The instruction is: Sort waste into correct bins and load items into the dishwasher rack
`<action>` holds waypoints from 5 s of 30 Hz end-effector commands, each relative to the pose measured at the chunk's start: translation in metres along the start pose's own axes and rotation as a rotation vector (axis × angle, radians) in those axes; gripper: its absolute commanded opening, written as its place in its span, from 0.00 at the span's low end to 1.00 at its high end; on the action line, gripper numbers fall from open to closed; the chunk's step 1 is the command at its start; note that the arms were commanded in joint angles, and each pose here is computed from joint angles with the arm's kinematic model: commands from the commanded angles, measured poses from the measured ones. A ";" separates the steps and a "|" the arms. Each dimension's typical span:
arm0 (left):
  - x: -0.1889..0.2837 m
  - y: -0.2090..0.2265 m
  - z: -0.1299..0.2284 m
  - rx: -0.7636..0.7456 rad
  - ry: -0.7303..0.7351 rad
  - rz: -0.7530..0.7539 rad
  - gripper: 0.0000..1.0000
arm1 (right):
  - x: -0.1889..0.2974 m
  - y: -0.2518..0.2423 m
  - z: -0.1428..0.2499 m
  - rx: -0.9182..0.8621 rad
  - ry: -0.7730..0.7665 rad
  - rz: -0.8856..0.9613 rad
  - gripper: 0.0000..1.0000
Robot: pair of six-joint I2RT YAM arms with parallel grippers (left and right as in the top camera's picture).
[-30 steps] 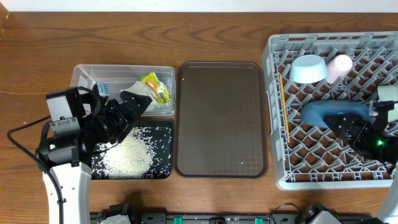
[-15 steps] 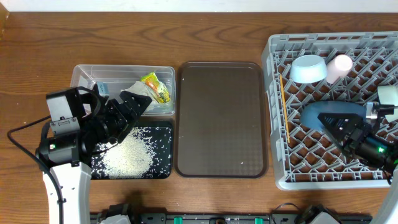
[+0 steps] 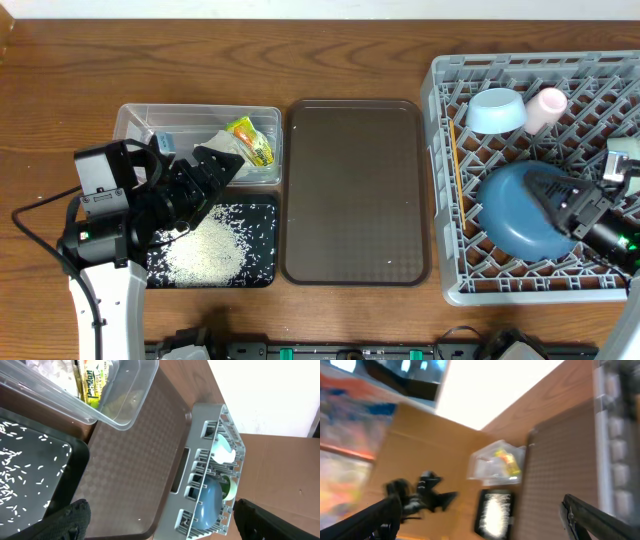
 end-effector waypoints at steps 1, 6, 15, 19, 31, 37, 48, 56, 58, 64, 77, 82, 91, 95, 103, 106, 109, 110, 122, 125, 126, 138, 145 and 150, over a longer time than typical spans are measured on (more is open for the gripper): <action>0.002 -0.003 -0.001 -0.013 -0.004 0.008 0.94 | 0.006 -0.026 -0.003 0.090 0.032 0.198 0.99; 0.002 -0.003 -0.001 -0.013 -0.004 0.008 0.94 | 0.019 -0.065 -0.007 0.162 0.078 0.456 0.99; 0.002 -0.003 -0.001 -0.014 -0.004 0.009 0.94 | 0.043 -0.099 -0.049 0.377 0.018 0.737 0.99; 0.002 -0.003 -0.001 -0.013 -0.004 0.008 0.94 | 0.043 -0.098 -0.058 0.417 -0.004 0.742 0.99; 0.002 -0.003 -0.001 -0.014 -0.004 0.009 0.94 | 0.043 -0.098 -0.057 0.416 -0.003 0.742 0.99; 0.002 -0.003 -0.001 -0.013 -0.004 0.008 0.94 | 0.043 -0.098 -0.057 0.416 -0.003 0.742 0.99; 0.002 -0.003 -0.001 -0.013 -0.004 0.008 0.94 | 0.038 -0.126 -0.053 0.326 0.048 0.728 0.99; 0.002 -0.003 -0.001 -0.014 -0.004 0.008 0.94 | 0.044 -0.139 -0.049 0.300 0.067 0.783 0.99; 0.002 -0.003 -0.001 -0.014 -0.004 0.008 0.94 | 0.050 -0.135 -0.048 0.322 0.060 0.835 0.99; 0.002 -0.003 -0.001 -0.013 -0.004 0.008 0.94 | 0.064 -0.116 -0.028 0.405 0.028 0.965 0.99; 0.002 -0.003 -0.001 -0.013 -0.004 0.008 0.94 | 0.016 -0.121 0.107 0.591 0.148 0.819 0.99; 0.002 -0.003 -0.001 -0.013 -0.004 0.008 0.94 | 0.005 -0.145 0.155 0.583 0.236 0.763 0.99; 0.002 -0.003 -0.001 -0.013 -0.004 0.008 0.94 | 0.013 -0.171 0.172 0.591 0.262 0.861 0.99; 0.002 -0.003 -0.001 -0.013 -0.004 0.008 0.94 | 0.010 -0.166 0.170 0.632 0.250 0.838 0.99; 0.002 -0.003 -0.001 -0.013 -0.004 0.008 0.94 | 0.002 -0.148 0.155 0.834 0.181 0.815 0.64; 0.002 -0.003 -0.001 -0.013 -0.004 0.008 0.94 | -0.009 -0.126 0.135 0.948 0.069 0.750 0.74; 0.002 -0.003 -0.001 -0.013 -0.004 0.008 0.94 | -0.019 -0.092 0.106 1.088 -0.095 0.674 0.86; 0.002 -0.003 -0.001 -0.013 -0.004 0.008 0.94 | -0.021 -0.077 0.095 1.140 -0.167 0.645 0.99; 0.002 -0.003 -0.001 -0.014 -0.004 0.008 0.94 | -0.011 0.023 0.051 1.470 -0.786 0.408 0.99; 0.002 -0.003 -0.001 -0.013 -0.004 0.008 0.94 | -0.018 0.010 0.056 1.440 -0.719 0.426 0.99; 0.002 -0.003 -0.001 -0.013 -0.004 0.008 0.94 | -0.022 0.001 0.058 1.417 -0.680 0.445 0.99; 0.002 -0.003 -0.001 -0.013 -0.004 0.008 0.94 | -0.040 -0.081 0.093 1.239 -0.325 0.677 0.99; 0.002 -0.003 -0.001 -0.013 -0.004 0.008 0.94 | -0.026 -0.088 0.080 1.087 -0.426 0.764 0.99; 0.002 -0.003 -0.001 -0.013 -0.004 0.008 0.94 | -0.011 -0.095 0.070 0.957 -0.514 0.829 0.99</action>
Point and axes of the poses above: each gripper's point midway between its finger pads, its own x axis back along the fingers, its own y axis along the line the jaws close on, z = x × y, the point moved 2 cm from there along x, back along the fingers, and after that the axes turned 8 degrees about x, right-handed, at the moved point
